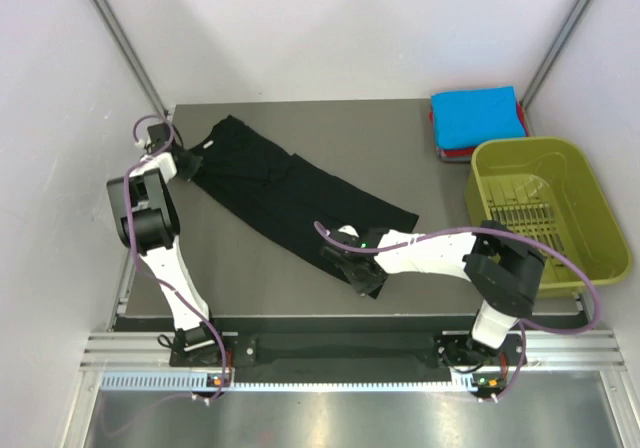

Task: Fold and stack the t-shirts
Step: Fold the tshirt

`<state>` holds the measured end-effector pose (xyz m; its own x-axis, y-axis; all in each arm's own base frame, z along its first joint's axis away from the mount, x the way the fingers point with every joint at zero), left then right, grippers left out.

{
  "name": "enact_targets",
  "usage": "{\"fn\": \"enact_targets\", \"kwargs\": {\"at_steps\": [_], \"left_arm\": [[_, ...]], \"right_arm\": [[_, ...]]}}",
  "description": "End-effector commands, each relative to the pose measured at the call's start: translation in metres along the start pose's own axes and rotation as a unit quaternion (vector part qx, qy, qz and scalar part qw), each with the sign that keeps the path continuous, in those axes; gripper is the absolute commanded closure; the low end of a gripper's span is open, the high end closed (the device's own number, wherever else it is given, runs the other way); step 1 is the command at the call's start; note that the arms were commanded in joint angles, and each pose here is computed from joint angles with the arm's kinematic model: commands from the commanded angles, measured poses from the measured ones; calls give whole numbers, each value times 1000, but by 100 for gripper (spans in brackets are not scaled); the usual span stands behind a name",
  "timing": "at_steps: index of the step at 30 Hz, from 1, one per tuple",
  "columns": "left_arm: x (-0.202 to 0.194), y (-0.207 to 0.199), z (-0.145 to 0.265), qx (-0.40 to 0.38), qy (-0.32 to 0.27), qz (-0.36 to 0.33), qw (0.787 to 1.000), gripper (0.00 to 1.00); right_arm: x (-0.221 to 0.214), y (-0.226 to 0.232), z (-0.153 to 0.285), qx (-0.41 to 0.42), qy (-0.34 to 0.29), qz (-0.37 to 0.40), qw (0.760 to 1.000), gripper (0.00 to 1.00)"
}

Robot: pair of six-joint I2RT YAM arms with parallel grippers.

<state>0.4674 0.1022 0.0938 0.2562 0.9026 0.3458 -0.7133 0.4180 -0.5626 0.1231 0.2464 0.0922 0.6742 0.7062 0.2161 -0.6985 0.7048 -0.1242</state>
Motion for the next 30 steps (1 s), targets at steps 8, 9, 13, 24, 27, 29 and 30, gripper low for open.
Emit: {"fn": "enact_targets", "kwargs": {"at_steps": [8,9,13,24,27,29,30], "left_arm": [[-35,-60,-48,-66,20,-22,997,100],[-43,-66,-50,-70,25,-29,997,100],[-55,-76,-61,-79,32,-36,996,100],[-80,-102,-73,-111,53,-48,991,100],[-92,-106,-76,-115,60,-51,990,100],[-101,-108,-77,-119,65,-57,989,100],[-109,-110,-77,-121,70,-62,988,100]], "right_arm": [[28,56,-9,67,0,-67,996,100],[35,60,-5,73,-10,-71,995,100],[54,73,2,80,-26,-77,993,100],[83,114,17,88,-31,-64,994,100],[91,127,18,94,-36,-70,992,100],[93,135,14,96,-33,-72,992,100],[99,139,16,100,-40,-75,991,100]]}}
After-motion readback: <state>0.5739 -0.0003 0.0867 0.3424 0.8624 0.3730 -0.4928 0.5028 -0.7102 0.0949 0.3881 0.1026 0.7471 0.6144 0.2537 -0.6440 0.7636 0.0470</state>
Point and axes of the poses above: each gripper's point midway between its finger pads, its own z axis back along the fingers, its own y axis along the line the jaws close on, x = y × z, the point moved 8 cm from there along z, back along the fingers, and after that the axes turned 12 degrees about z, right-handed, at the moved point
